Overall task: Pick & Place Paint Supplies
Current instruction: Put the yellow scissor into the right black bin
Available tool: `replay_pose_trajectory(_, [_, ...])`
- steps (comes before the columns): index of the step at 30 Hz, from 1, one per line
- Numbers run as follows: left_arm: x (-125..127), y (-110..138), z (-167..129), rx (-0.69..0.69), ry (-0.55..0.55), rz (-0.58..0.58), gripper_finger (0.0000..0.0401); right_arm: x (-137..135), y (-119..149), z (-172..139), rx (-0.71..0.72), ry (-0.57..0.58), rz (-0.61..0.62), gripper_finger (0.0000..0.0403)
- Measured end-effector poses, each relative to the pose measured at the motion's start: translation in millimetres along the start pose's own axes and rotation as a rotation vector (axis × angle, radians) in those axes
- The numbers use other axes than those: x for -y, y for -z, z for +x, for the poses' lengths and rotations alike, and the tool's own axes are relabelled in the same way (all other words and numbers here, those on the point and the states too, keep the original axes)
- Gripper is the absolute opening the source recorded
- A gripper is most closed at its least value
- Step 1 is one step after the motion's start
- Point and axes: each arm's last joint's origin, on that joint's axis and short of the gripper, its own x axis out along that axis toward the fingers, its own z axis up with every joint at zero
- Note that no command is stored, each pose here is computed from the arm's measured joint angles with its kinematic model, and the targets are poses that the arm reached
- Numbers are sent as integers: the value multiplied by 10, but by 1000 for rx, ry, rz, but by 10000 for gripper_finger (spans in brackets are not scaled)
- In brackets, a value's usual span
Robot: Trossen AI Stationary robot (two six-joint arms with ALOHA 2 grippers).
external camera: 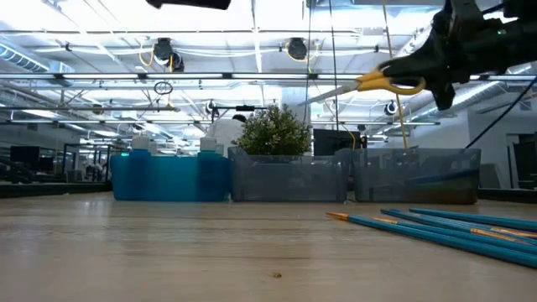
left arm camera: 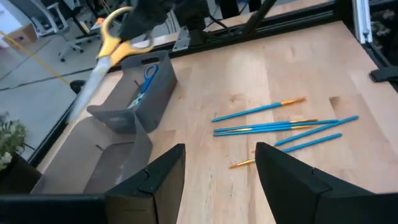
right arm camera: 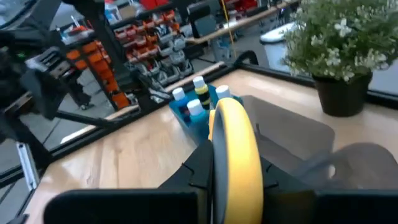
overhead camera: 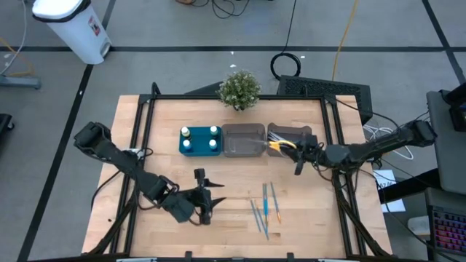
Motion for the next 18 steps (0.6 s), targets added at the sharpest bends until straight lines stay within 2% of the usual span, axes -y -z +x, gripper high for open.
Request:
replay_pose_trajectory(4, [-219, 149, 12, 52, 50, -93, 198, 13, -23, -89, -24, 48, -17, 21])
replay_pose_trajectory(10, [-500, 427, -22, 136, 175, -218, 204, 46, -88, -214, -51, 255, -86, 21])
replay_pose_trajectory(15, [-602, 644, 17, 114, 154, -282, 200, 126, -77, -299, -133, 348, -65, 21])
replay_pose_trajectory(18, [-639, 671, 42, 105, 141, -310, 198, 180, -24, -332, -179, 393, -43, 21])
